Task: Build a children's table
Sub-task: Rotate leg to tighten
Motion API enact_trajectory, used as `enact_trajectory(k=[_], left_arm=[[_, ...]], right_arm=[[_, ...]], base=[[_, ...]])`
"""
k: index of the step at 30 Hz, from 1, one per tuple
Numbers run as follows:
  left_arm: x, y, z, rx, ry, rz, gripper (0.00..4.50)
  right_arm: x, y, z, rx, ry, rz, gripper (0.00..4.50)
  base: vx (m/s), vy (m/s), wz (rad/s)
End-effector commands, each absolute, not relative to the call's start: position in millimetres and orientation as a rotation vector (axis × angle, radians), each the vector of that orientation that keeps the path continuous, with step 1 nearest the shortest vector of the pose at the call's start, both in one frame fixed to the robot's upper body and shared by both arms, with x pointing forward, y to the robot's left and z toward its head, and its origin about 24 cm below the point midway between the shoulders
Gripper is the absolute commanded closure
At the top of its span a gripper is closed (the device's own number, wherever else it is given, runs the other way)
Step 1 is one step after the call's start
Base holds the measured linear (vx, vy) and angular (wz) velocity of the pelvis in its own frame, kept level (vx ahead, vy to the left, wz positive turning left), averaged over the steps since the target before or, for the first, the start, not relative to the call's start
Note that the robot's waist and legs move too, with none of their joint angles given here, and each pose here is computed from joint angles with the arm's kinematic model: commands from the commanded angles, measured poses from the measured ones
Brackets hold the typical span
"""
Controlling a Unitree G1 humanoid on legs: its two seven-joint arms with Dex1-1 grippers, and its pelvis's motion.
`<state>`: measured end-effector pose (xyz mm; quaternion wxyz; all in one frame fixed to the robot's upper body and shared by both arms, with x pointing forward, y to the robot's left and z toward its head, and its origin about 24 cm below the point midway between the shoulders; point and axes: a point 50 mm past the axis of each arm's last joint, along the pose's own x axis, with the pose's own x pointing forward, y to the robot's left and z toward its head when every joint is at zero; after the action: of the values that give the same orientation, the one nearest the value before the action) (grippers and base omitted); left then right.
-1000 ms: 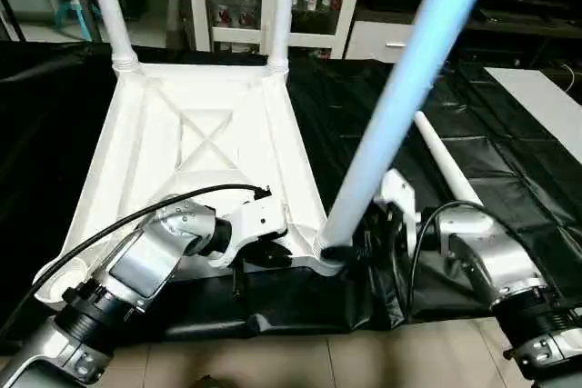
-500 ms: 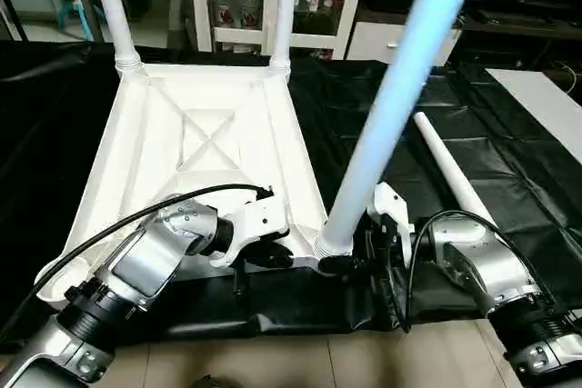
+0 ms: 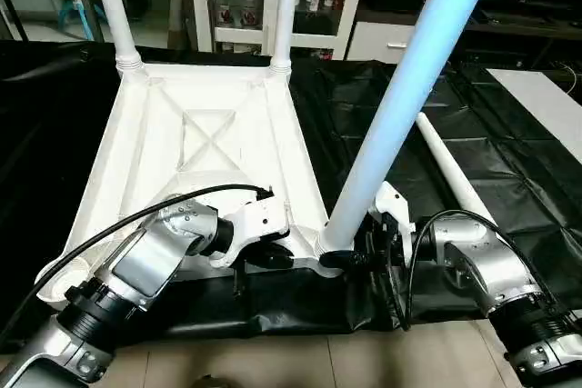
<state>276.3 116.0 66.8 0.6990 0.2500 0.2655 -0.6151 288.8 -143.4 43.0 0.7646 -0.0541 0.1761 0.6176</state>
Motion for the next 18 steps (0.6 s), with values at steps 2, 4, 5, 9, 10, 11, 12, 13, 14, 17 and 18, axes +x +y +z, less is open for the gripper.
enact_trajectory(k=[2,4,5,9,10,11,12,13,14,17,18], left_arm=[[266,110,41,0.543,0.708,-1.397,4.50],[271,107,41,0.530,0.680,-1.350,4.50],[272,106,41,0.526,0.674,-1.340,4.50],[296,88,44,0.387,0.584,-1.111,4.50],[299,85,44,0.372,0.579,-1.084,4.50],[303,81,45,0.354,0.573,-1.051,4.50],[305,78,45,0.352,0.563,-1.032,4.50],[307,74,46,0.352,0.550,-1.009,4.50],[310,71,46,0.346,0.540,-0.986,4.50],[321,59,51,0.330,0.482,-0.866,4.50],[325,55,54,0.334,0.451,-0.821,4.50]], right_arm=[[297.5,-143.9,44,-0.124,0.348,1.238,1.74],[305.6,-145.1,39,-0.134,0.348,1.124,1.75],[307.3,-145.4,38,-0.136,0.348,1.099,1.75],[321.6,-140.3,20,-0.040,0.395,0.755,1.75],[322.7,-138.0,18,-0.019,0.402,0.710,1.76],[324.1,-134.7,14,0.008,0.413,0.649,1.76],[325.2,-132.7,12,0.012,0.415,0.606,1.76],[326.6,-130.4,10,0.012,0.417,0.553,1.76],[327.3,-127.8,8,0.008,0.416,0.526,1.76],[334.2,-120.0,5,0.054,0.395,0.321,1.76],[337.0,-119.0,4,0.095,0.390,0.217,1.76]], base=[[0.000,0.000,0.00],[0.000,0.000,0.00],[0.000,0.000,0.00],[0.000,0.000,0.00],[-0.060,0.003,-0.07],[-0.055,0.007,-0.11],[-0.055,0.007,-0.11],[0.000,0.000,0.00],[0.000,0.000,0.00],[0.000,0.000,0.00],[0.000,0.000,0.00]])
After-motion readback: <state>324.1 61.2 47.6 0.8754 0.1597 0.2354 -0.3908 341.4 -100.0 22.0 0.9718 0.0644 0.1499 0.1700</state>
